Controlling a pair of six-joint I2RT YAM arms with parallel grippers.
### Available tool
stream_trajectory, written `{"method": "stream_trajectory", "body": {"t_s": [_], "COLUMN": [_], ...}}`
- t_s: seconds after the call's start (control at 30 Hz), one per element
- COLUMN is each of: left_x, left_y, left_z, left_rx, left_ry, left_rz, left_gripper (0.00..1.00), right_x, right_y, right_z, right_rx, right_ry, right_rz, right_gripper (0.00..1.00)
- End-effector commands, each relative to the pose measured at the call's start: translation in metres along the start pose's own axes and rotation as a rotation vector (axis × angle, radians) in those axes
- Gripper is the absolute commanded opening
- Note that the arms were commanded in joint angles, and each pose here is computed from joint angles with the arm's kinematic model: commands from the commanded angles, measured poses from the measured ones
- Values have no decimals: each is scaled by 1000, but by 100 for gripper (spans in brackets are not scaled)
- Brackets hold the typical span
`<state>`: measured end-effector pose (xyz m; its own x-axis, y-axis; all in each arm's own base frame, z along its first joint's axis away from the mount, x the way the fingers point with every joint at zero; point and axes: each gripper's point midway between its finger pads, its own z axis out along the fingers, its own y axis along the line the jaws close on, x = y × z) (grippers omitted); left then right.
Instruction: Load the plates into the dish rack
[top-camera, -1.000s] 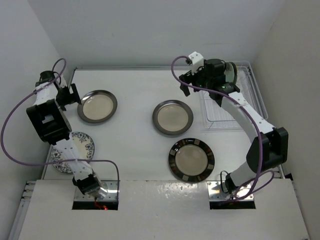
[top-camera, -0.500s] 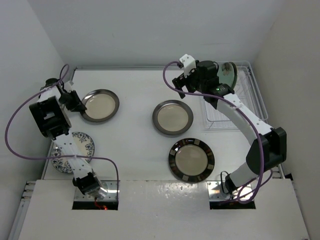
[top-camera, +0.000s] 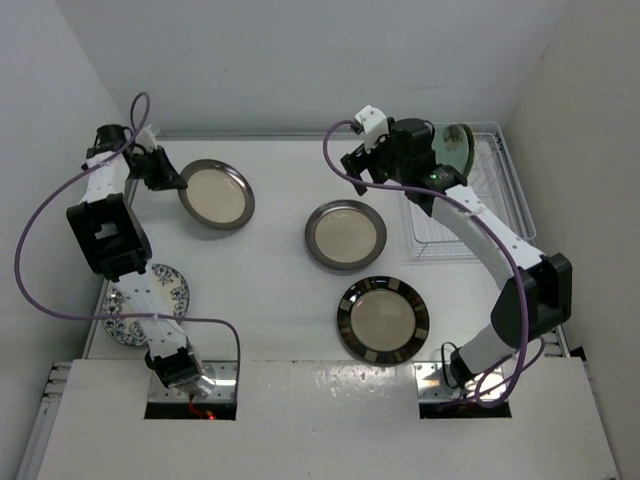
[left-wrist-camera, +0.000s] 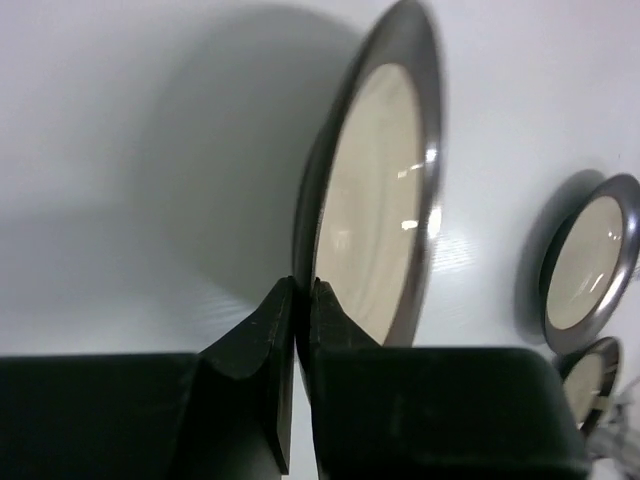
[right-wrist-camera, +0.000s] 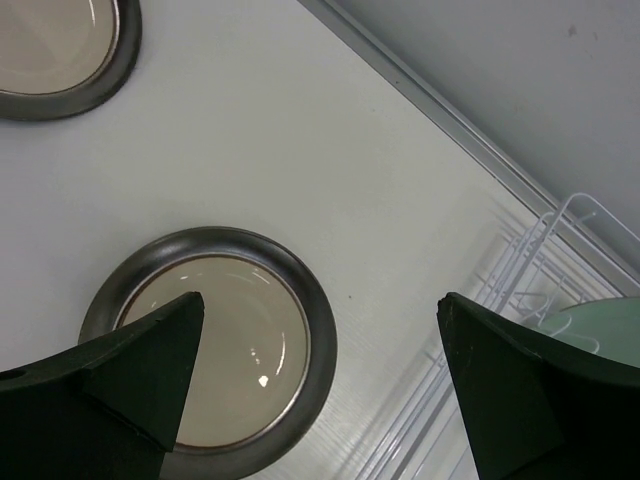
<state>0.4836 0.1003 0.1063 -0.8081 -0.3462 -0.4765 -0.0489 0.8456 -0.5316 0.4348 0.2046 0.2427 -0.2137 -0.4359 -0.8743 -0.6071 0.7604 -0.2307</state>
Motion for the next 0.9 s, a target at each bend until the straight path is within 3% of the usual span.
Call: {"method": "stream_trajectory", "body": {"t_s": [0.0, 0.2, 0.43, 0.63, 0.77, 0.87], "left_x": [-60, -72, -70, -32, -7, 8], "left_y": [-92, -164, -243, -306, -344, -365], "left_z": [-52, -78, -107, -107, -110, -118], "left_rx": [82, 174, 346, 587, 721, 821], "left_ry": [-194, -268, -319, -233, -178, -144], "left_rz": [283, 422, 575, 629, 671, 701], "left_gripper": [0, 0, 0, 0, 0, 0], "right_x": [-29, -29, -36, -71, -79, -70], "right_y": [9, 10, 20, 34, 50, 35], "right_z": [5, 7, 12, 14, 27, 40], "right_rx": [-39, -47, -174, -347, -428, -399], "right_ry": [-69, -80, -133, -288, -283, -276], "right_rz": [1, 39, 245, 419, 538, 619], "right_gripper": [100, 100, 100, 100, 100, 98]}}
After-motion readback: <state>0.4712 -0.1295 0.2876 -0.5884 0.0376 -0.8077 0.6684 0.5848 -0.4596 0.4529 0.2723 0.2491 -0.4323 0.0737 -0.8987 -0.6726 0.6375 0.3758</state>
